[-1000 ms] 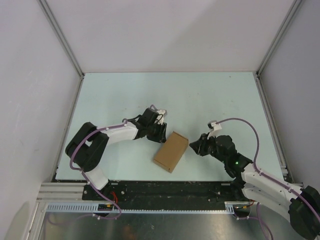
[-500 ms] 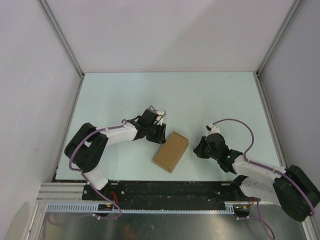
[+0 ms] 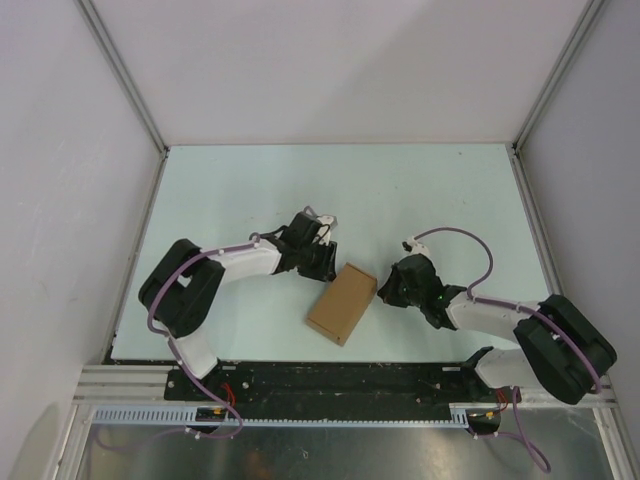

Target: Fold the paper box

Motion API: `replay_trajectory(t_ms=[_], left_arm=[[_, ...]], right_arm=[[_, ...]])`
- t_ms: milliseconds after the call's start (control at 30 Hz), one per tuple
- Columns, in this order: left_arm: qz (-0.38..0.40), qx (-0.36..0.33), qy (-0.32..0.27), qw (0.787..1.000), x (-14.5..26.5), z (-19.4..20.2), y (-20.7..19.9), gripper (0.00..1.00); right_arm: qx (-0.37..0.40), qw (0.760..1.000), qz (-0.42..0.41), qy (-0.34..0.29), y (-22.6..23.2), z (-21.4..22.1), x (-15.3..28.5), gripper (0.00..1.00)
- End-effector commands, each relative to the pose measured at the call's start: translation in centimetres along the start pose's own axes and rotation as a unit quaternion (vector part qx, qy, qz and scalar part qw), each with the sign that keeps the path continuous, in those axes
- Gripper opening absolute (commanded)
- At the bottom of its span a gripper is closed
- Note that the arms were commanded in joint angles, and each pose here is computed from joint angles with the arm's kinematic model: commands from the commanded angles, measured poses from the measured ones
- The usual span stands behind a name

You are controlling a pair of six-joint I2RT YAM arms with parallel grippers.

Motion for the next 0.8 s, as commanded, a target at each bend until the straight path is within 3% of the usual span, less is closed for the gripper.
replay_trajectory(t_ms=[0, 767], left_arm=[[0.020, -0.001, -0.006, 1.000, -0.2, -0.9, -1.1, 0.48], [0.031, -0.023, 0.017, 0.999, -1.6, 0.2, -3.3, 0.48]], right_arm=[[-0.009, 0.999, -0.003, -0.030, 1.1, -1.9, -0.8, 0.00], [0.022, 1.000, 0.009, -0.013, 3.8, -2.7, -2.9, 0.00]])
Point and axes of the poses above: each gripper's point midway between its finger pads, its own x axis back along the fingers, its own y axis along the line the jaws close on, z = x × y, the point moved 9 cm from there along x, back along the fingers, and after that the axes turned 8 degrees about x, right-handed, at the moved point
